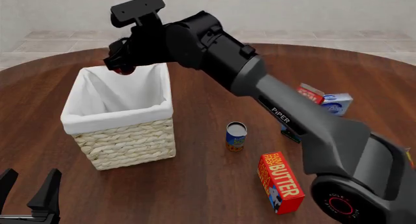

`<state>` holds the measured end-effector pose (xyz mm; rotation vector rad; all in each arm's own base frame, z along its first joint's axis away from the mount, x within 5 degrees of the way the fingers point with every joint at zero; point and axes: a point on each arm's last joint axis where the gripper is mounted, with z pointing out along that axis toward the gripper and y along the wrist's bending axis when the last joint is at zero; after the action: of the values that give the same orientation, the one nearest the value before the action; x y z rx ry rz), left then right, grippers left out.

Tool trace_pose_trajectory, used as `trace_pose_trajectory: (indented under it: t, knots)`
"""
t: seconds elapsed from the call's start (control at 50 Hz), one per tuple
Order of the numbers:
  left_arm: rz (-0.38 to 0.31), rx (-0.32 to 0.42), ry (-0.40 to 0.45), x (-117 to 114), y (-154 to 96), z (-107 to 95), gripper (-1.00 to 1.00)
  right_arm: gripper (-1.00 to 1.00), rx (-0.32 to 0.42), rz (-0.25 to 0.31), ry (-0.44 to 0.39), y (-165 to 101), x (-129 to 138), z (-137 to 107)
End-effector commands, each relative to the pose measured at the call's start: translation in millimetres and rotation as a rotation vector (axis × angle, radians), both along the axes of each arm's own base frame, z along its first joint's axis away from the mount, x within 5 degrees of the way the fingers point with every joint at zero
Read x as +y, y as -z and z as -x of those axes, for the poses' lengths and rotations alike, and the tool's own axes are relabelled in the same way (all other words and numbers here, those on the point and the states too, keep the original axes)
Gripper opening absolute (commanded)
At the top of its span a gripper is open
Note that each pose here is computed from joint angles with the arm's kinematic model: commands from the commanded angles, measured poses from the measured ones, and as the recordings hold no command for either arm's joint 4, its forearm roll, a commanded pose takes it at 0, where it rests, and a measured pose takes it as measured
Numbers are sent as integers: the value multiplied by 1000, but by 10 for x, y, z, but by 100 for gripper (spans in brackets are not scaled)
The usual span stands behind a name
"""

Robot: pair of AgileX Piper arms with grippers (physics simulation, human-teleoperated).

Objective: Pick up the tomato sauce, and put it in the basket.

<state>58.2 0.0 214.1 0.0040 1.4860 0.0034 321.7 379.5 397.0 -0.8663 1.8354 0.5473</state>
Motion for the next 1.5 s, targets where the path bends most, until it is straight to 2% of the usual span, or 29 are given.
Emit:
trace_pose_trajectory:
  t: [0.02,0.64,1.5]
  knots:
    - [0,0,0,0,0,-1,100,-100,27,-4,20,93,9,-71]
    - [0,0,0,0,0,0,100,-100,73,21,32,336,121,-184]
    - [0,0,0,0,0,0,100,-100,134,93,28,621,301,-288]
